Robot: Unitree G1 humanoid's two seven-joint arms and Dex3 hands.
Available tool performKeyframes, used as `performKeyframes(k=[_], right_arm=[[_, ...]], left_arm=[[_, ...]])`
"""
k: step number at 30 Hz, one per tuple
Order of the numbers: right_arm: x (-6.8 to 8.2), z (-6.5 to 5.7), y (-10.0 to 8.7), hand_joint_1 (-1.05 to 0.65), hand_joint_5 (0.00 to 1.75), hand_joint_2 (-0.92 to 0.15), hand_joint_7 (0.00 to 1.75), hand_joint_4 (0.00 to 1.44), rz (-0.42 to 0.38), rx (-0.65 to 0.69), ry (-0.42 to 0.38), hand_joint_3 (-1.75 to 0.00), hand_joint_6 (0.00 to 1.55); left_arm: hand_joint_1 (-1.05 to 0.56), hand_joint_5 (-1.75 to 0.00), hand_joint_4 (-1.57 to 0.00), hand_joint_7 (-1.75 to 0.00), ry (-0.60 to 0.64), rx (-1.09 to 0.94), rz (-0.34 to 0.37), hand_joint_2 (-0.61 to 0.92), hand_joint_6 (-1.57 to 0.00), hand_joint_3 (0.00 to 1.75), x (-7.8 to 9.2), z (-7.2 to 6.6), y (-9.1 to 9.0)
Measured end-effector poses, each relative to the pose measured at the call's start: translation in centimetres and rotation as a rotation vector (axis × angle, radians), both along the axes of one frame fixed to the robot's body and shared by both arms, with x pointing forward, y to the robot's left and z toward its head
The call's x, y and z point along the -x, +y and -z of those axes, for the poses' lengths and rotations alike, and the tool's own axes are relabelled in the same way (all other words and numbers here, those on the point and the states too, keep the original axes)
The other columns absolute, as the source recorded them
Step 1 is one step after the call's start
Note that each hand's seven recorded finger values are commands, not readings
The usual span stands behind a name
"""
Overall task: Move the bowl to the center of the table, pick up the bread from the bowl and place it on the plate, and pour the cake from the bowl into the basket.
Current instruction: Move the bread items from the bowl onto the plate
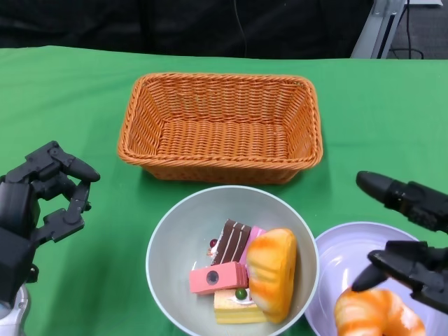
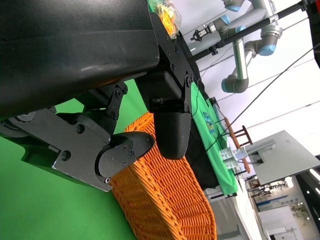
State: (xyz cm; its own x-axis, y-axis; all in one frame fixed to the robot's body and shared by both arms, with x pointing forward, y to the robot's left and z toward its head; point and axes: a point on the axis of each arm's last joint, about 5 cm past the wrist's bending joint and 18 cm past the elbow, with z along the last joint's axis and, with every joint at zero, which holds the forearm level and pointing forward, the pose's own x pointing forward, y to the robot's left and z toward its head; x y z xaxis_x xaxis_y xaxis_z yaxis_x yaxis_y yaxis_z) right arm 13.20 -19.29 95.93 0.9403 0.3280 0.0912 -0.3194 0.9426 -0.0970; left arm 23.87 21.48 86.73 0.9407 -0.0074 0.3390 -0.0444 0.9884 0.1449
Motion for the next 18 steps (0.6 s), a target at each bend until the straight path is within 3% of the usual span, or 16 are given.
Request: performKeyframes(k=[4,9,18], right_arm=[[0.3,-0.1,1.1,-0.48,0.29,-0.92,0.01,0.67,0.080,0.282,-0.164,-0.04,0.50],[0.0,0.3,2.2,-0.58,0.20,-0.92,0.00,0.67,0.064,0.579,-0.332,-0.03,0.49],[-2.2,-0.9,3.7,-0.65,0.12,-0.88,0.01,0.69,-0.045,0.789,-0.499,-0.01,0.55]], left_arm=[[-0.10,-1.70,-0.74,-1.38,0.001,-0.001,0.004,0.65,-0.70,0.90,0.0,0.0,0.0],[-0.09,-1.70,-0.74,-1.37,0.003,-0.003,0.008,0.66,-0.70,0.91,0.0,0.0,0.0],[-0.09,-1.70,-0.73,-1.38,0.002,-0.008,0.015,0.66,-0.70,0.90,0.0,0.1,-0.1]])
